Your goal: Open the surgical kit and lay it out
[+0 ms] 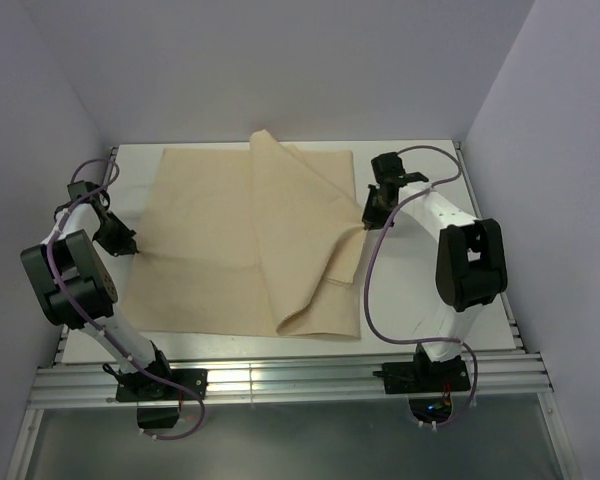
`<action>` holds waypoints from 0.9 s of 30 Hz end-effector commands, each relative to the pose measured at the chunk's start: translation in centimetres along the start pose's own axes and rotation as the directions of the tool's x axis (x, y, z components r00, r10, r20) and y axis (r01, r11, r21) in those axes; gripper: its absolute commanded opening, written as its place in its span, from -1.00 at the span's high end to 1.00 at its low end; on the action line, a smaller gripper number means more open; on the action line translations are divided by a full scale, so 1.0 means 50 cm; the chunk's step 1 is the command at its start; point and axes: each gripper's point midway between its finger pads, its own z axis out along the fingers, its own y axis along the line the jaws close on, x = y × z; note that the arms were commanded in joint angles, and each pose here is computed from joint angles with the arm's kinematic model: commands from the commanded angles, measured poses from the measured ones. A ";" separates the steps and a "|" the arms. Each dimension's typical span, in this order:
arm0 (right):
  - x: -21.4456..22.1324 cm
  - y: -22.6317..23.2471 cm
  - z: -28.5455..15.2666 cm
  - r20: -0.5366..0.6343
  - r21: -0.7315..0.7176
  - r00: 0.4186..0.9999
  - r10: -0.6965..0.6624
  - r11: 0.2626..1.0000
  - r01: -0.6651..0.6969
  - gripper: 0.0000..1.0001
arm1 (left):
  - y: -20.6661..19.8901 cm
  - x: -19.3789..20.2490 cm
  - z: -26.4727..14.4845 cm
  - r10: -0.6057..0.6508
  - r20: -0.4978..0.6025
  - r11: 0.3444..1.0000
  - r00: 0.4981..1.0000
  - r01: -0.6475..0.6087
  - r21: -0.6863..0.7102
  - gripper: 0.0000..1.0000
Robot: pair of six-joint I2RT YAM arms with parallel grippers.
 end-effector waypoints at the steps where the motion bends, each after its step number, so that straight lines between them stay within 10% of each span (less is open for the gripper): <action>1: -0.040 -0.052 -0.050 0.068 0.062 0.998 -0.007 0.998 0.003 1.00 | 0.025 -0.077 -0.013 -0.018 0.110 0.997 0.994 0.026 -0.069 1.00; 11: -0.083 -0.188 -0.102 0.086 0.209 0.992 0.089 0.972 -0.105 1.00 | 0.065 -0.103 -0.015 -0.070 0.136 0.990 0.988 0.086 -0.115 1.00; 27: -0.159 -0.536 -0.266 0.352 0.524 0.882 0.315 0.714 -0.464 1.00 | 0.144 -0.170 -0.060 -0.150 0.256 0.936 0.955 0.221 -0.275 1.00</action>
